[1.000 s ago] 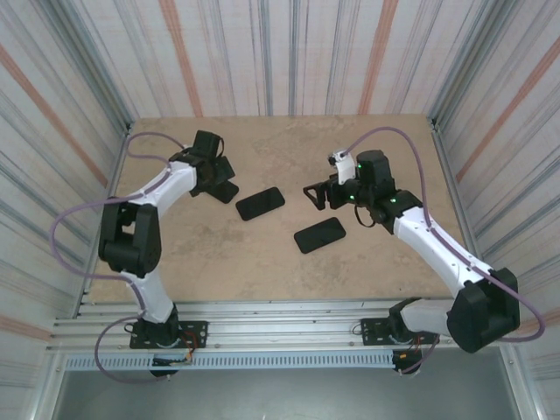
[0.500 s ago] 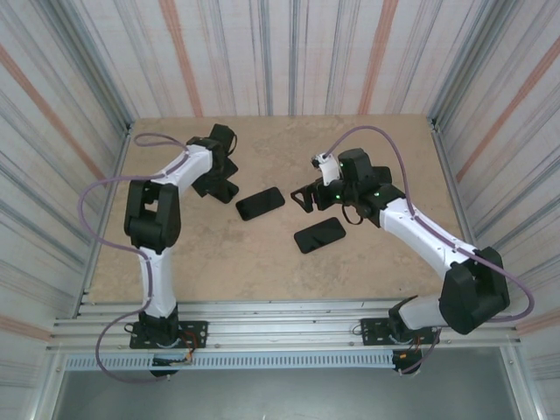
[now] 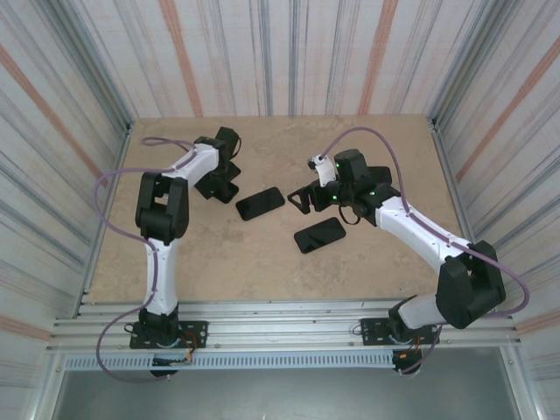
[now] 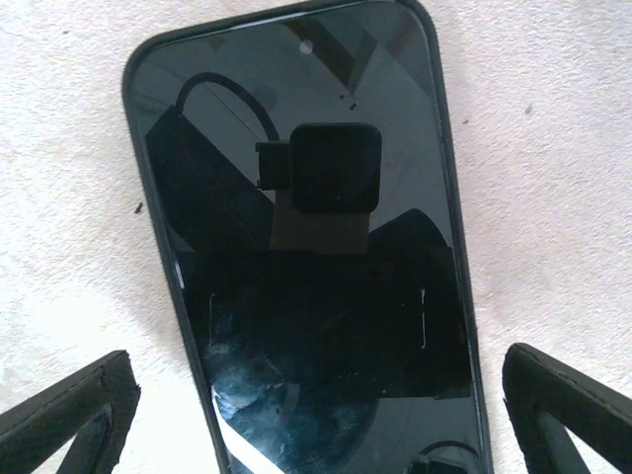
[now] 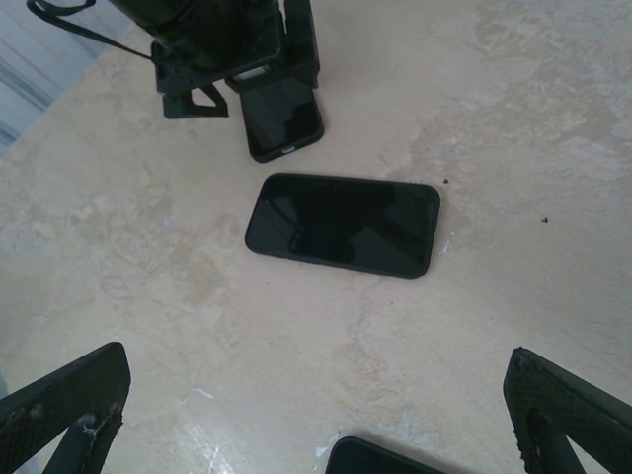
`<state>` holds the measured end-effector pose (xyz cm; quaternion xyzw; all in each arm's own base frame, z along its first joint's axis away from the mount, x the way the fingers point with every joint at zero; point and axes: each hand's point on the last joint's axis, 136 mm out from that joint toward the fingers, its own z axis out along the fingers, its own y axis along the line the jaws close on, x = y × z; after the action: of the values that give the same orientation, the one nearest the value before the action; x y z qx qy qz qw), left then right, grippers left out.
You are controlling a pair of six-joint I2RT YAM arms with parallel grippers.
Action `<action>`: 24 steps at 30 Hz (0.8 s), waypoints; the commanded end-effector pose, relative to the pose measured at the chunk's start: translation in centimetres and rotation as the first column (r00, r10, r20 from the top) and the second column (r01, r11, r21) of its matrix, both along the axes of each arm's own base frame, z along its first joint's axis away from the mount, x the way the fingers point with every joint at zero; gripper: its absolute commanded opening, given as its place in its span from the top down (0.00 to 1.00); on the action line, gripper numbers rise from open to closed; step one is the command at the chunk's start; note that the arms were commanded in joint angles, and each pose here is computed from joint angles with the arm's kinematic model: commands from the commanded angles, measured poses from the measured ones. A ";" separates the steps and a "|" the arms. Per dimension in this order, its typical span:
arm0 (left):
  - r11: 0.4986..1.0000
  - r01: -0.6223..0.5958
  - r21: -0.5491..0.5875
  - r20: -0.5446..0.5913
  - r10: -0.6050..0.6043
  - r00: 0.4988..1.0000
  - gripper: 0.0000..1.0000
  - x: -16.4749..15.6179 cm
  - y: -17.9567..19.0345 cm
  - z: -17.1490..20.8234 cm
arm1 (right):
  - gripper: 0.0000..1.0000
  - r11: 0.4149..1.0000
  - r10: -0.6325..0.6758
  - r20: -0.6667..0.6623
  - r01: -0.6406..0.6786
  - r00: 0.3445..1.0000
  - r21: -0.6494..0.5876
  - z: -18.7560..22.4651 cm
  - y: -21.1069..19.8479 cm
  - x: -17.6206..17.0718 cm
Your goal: Take the phone out of the phone case
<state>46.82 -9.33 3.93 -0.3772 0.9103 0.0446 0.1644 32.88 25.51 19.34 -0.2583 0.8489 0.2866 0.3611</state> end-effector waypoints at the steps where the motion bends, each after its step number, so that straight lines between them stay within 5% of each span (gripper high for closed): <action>1: 0.999 -0.038 -0.005 -0.027 0.038 0.999 0.01 0.0 0.4 -0.7 | 0.01 0.999 0.008 0.002 -0.008 1.000 0.032 1.0 0.7 0.2; 14: 0.998 -0.066 -0.017 -0.090 0.064 0.994 0.02 -1.4 0.3 -2.4 | 0.01 0.999 0.008 -0.020 -0.007 1.000 0.054 0.9 0.7 0.4; 24: 0.996 -0.069 -0.054 -0.068 0.065 0.996 0.28 -1.5 -0.1 -2.5 | 0.01 0.995 -0.007 -0.035 0.010 0.999 0.096 1.4 0.4 0.5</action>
<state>46.40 -9.28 2.63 -0.3997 0.9038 0.0425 0.1466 33.14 25.52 19.30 -0.2424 0.8501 0.3083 0.3514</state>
